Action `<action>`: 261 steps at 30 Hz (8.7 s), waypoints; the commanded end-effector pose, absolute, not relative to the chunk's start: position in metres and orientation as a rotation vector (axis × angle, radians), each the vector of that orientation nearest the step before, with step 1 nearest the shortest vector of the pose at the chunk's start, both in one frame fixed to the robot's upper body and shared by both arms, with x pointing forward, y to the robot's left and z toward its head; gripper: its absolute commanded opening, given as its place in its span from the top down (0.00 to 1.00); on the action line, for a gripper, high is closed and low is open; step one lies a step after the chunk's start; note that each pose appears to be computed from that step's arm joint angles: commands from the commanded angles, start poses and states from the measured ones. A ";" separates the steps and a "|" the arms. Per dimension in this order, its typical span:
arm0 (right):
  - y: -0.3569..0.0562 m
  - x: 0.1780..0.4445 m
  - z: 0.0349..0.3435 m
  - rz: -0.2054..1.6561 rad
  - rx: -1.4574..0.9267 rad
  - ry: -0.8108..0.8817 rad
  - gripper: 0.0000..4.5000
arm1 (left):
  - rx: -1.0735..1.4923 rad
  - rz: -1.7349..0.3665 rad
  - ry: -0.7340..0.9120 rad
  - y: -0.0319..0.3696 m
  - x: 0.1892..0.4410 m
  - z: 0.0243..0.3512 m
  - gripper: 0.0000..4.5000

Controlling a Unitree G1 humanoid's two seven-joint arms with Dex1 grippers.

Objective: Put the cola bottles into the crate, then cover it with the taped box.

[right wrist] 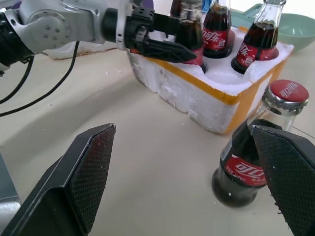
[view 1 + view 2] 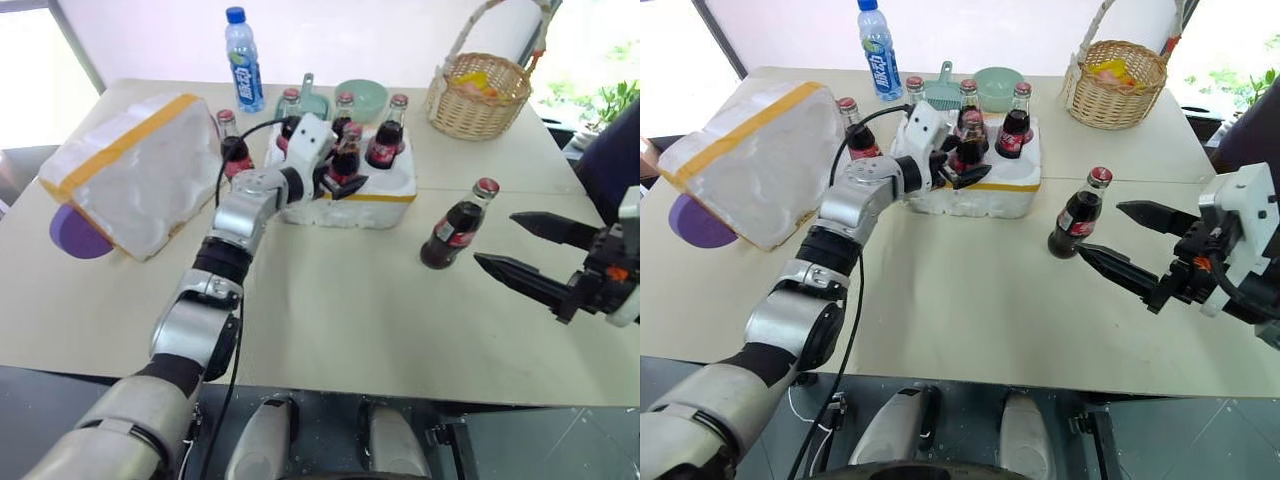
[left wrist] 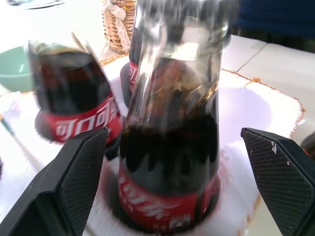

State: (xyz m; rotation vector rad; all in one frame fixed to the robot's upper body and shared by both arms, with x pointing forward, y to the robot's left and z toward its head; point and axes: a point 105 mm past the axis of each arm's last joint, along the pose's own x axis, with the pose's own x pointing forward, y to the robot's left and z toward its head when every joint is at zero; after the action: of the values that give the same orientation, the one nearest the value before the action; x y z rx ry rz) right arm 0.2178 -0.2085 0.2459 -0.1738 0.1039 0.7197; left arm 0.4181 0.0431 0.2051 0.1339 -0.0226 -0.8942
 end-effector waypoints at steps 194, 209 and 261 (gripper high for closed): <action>-0.141 0.394 0.308 0.625 -0.003 -0.250 0.38 | 0.137 -1.283 -0.050 0.097 0.315 0.229 0.00; -0.109 0.404 0.276 0.728 0.031 -0.173 0.38 | 0.138 -1.245 -0.061 0.101 0.316 0.231 0.00; -0.189 0.257 0.306 1.015 -0.287 -0.039 0.01 | 0.582 -0.336 0.688 0.431 0.235 0.270 0.00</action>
State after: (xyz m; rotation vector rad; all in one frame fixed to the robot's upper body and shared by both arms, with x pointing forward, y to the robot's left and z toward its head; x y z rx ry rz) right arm 0.2666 -0.1910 0.2959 -0.2556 0.0013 1.0107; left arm 0.2315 0.4260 0.2735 0.5446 0.6645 -0.3574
